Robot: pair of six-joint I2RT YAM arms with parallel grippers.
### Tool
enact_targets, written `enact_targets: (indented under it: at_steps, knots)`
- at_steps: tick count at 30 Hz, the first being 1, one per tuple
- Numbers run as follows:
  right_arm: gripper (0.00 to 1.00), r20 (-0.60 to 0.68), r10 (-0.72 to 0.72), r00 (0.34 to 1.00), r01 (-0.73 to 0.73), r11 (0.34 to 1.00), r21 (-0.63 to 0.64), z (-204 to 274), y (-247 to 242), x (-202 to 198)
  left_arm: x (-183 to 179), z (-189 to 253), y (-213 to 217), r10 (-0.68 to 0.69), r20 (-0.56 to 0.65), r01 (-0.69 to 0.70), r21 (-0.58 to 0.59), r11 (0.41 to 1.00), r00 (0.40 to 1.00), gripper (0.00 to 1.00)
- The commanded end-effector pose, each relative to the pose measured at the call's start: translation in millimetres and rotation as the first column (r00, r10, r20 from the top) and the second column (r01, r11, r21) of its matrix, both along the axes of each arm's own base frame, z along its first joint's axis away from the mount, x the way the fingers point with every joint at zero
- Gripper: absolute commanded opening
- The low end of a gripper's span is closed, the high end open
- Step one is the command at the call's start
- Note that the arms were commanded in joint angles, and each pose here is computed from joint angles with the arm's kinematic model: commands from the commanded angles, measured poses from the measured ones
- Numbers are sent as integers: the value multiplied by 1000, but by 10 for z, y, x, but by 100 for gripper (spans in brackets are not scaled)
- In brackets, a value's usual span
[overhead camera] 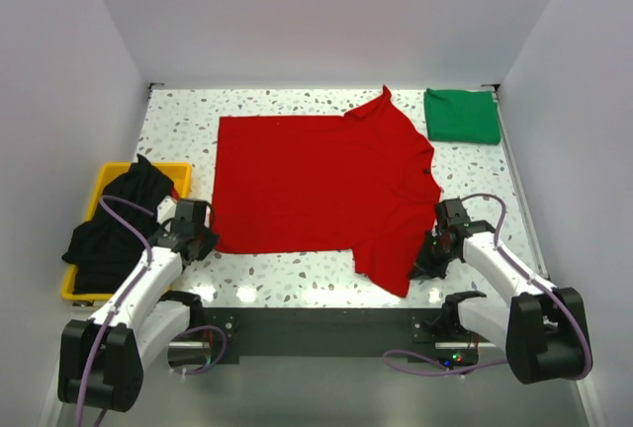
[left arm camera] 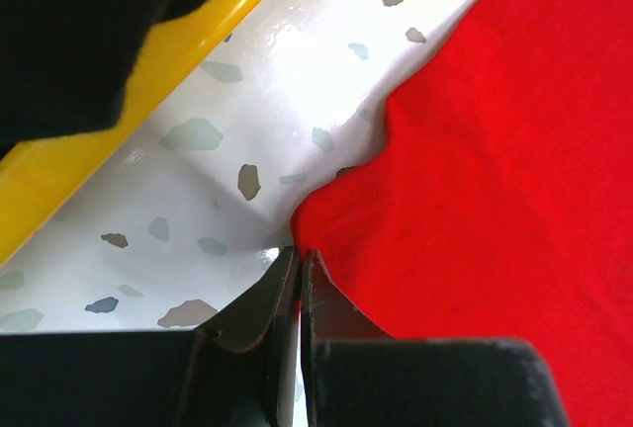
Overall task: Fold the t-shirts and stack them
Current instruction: Fold the tshirt
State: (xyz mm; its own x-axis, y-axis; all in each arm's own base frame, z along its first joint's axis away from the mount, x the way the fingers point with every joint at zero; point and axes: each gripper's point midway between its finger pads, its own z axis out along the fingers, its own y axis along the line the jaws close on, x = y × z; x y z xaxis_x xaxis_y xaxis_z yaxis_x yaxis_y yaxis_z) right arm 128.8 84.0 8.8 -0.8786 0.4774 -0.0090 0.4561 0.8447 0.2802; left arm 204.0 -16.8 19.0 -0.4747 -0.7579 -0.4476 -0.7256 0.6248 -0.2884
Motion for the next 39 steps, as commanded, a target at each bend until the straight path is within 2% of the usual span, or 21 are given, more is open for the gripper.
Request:
enact_targets:
  at_steps: [1, 12, 17, 31, 36, 39]
  knots:
    - [0, 82, 15, 997, -18, 999, 32, 12, 80, 207, 143, 193, 22, -10, 61, 9, 23, 1000, 998, 6]
    - [0, 118, 51, 992, -55, 998, 27, 366, 51, 108, 124, 263, 53, 8, 68, -10, 30, 1000, 998, 4]
    - [0, 92, 40, 995, -42, 999, 27, 435, 29, -37, 92, 305, 96, 40, 63, -42, 39, 998, 997, 0]
    - [0, 111, 49, 993, -52, 998, 23, 690, -3, -181, 5, 511, 140, 88, 104, -92, 27, 995, 991, 0]
    - [0, 134, 57, 989, -60, 998, 20, 791, -9, -185, 32, 556, 137, 87, 117, -91, 25, 996, 989, 0]
    - [0, 180, 33, 983, -40, 999, 36, 836, 26, -31, 198, 610, 41, 21, 155, -23, 9, 1000, 988, 0]
